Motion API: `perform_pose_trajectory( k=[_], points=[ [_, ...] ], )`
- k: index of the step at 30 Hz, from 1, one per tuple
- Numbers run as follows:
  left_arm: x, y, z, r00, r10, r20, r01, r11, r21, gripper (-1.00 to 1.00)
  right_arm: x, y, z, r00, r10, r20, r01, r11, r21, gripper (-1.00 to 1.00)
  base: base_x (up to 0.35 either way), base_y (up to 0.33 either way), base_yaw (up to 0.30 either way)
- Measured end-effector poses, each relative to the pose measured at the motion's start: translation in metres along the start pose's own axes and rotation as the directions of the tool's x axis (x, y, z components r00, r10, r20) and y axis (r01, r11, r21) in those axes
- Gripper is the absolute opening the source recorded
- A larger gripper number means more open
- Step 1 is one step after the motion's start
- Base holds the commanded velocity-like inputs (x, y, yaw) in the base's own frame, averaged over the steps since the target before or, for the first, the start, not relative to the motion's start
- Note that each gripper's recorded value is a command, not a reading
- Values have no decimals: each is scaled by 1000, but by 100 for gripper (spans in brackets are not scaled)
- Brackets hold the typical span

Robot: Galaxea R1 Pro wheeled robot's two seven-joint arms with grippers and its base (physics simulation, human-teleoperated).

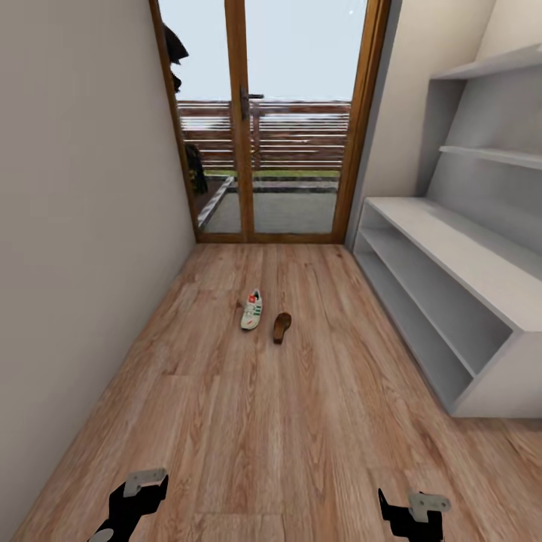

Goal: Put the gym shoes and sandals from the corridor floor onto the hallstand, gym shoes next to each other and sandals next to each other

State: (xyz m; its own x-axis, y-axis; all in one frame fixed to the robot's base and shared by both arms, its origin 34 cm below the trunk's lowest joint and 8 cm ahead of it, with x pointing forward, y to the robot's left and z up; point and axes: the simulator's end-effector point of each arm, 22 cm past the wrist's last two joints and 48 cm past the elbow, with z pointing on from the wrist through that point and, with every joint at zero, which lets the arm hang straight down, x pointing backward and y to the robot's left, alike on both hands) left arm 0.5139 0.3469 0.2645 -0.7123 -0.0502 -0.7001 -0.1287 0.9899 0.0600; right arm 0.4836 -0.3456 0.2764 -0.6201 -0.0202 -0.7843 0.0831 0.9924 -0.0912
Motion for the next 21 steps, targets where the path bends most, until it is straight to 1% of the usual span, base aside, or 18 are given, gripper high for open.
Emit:
perform_pose_trajectory(
  k=[21],
  points=[
    [1, 0, 0, 1000, 0, -1, 0, 1000, 0, 100, 0, -1, 0, 1000, -1, 0, 1, 1000, 1, 100, 338, 0, 0]
  ],
)
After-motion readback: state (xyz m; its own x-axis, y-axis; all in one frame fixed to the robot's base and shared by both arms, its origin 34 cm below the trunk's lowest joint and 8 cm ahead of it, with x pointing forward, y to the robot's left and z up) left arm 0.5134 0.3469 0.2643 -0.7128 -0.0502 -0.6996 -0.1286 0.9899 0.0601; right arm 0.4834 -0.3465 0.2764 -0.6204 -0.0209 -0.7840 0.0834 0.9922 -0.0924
